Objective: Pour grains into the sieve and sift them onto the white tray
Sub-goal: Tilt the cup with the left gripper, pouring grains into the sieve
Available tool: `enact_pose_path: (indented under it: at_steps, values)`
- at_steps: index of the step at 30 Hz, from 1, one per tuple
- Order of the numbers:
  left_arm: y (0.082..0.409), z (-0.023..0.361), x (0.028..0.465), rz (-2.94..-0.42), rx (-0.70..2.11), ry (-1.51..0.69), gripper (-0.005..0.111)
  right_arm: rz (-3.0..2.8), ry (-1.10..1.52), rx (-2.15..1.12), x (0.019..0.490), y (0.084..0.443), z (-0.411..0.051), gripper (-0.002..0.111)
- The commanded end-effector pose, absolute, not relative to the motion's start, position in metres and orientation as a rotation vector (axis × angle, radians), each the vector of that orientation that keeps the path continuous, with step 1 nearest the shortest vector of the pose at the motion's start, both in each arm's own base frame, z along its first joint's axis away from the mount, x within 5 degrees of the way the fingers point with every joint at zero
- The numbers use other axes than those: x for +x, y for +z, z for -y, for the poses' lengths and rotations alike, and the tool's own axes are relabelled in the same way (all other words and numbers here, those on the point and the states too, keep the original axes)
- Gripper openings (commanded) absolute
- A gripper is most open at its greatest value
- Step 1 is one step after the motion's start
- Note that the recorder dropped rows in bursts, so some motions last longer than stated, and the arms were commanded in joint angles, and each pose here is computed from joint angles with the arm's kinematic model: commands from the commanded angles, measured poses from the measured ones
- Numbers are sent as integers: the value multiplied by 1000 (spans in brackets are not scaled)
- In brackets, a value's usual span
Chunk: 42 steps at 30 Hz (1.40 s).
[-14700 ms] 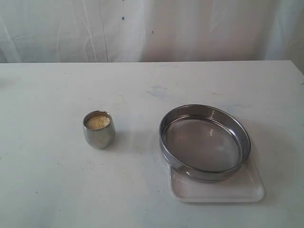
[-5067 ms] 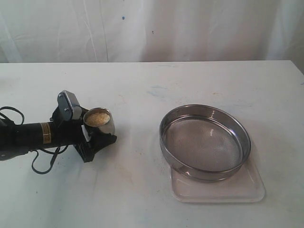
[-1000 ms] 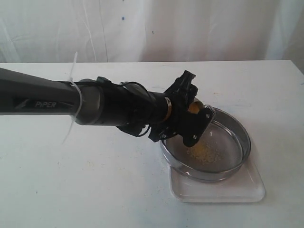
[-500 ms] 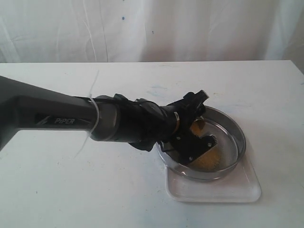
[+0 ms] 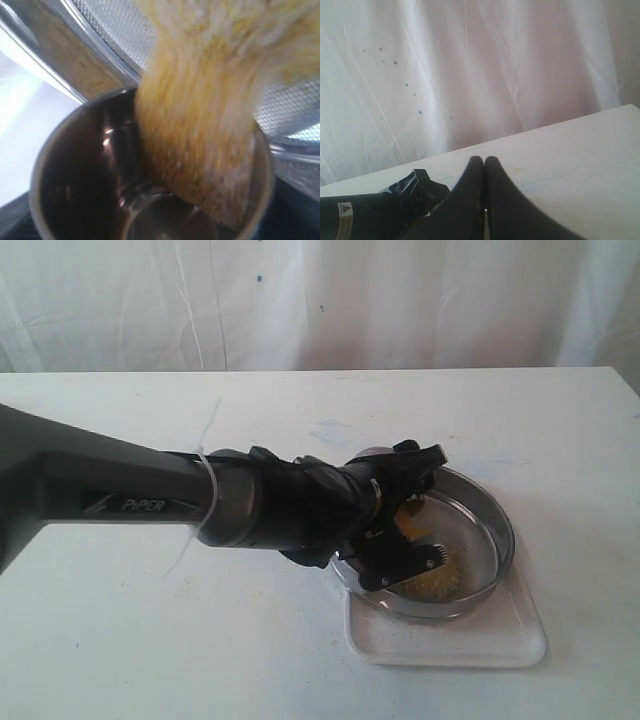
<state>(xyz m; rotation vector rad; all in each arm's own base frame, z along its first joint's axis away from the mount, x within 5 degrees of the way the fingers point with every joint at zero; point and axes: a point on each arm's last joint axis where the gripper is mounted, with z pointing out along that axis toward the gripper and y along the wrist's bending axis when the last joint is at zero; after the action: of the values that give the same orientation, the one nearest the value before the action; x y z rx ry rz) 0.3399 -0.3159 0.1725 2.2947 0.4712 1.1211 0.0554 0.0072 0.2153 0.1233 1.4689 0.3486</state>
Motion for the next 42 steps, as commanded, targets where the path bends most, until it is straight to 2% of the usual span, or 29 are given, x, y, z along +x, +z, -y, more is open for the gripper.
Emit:
enact_pose_path:
  at_steps: [1,5,11,14,17,32,39,40,42]
  values:
    - [177,316,340,-456,2295,1170,0,-1465,342,123,56,215,-7,0]
    - [183,318,342,-439,2282,1194,0,-1465,342,123,56,215,-7,0]
    - [211,333,350,-408,2180,1172,0,-1465,342,123,56,215,-7,0]
    - [205,343,341,-215,2218,1065,0,-1465,342,123,56,215,-7,0]
    - [205,345,340,-4,2263,1127,0,-1465,342,123,56,215,-7,0]
    - [205,345,340,462,2322,1314,0,-1465,342,123,56,215,-7,0]
    - [204,347,338,394,2309,1253,0,-1465,342,123,56,215,-7,0]
    - [204,347,338,285,2307,1200,0,-1465,342,123,56,215,-7,0]
    - [206,347,335,-104,2251,987,0,-1465,342,123,56,215,-7,0]
